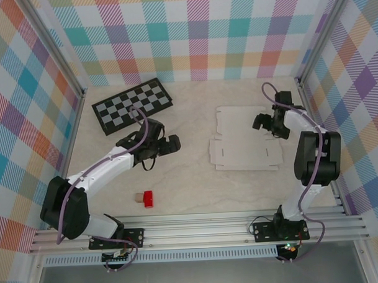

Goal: Fold the paper box

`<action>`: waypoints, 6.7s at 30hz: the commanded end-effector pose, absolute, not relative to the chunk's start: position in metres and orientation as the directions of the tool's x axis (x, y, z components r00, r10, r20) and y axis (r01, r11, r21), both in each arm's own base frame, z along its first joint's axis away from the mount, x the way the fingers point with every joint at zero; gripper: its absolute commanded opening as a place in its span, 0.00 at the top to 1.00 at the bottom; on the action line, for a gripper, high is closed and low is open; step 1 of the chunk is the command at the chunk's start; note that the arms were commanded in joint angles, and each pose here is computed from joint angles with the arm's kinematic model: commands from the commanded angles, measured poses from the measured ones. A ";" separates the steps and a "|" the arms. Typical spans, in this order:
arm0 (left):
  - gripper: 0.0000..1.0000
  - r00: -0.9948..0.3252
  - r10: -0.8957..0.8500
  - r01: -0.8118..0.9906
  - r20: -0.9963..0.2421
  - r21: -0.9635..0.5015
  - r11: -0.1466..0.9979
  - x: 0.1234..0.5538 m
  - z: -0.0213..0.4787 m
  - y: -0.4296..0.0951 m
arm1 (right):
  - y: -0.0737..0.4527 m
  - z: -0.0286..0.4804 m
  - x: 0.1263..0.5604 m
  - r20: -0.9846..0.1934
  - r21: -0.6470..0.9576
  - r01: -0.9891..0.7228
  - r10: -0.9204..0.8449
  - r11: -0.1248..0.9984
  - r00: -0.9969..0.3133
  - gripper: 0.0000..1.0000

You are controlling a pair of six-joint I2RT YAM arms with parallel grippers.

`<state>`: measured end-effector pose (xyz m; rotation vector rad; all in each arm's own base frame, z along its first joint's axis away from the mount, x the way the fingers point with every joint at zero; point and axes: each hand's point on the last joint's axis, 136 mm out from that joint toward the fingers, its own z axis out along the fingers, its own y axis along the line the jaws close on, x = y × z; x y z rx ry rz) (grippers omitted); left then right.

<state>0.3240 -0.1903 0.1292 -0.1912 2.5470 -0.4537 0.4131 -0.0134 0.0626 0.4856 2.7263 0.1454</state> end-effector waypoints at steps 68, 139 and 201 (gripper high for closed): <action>0.00 -0.855 -0.339 -0.216 -0.392 -0.325 0.921 0.318 0.095 -0.165 | 0.162 0.078 0.345 -0.338 0.291 -0.049 0.054 0.956 -0.940 0.00; 0.00 -0.919 -0.261 -0.158 -0.296 -0.329 0.931 0.285 0.069 -0.212 | 0.076 0.058 0.564 -0.450 0.585 -0.382 -0.105 0.715 -0.887 0.49; 0.45 -0.825 -0.518 -0.337 -0.225 -0.539 0.772 0.266 0.046 -0.244 | 0.036 0.067 0.219 -0.009 0.538 0.786 0.934 0.305 -0.356 1.00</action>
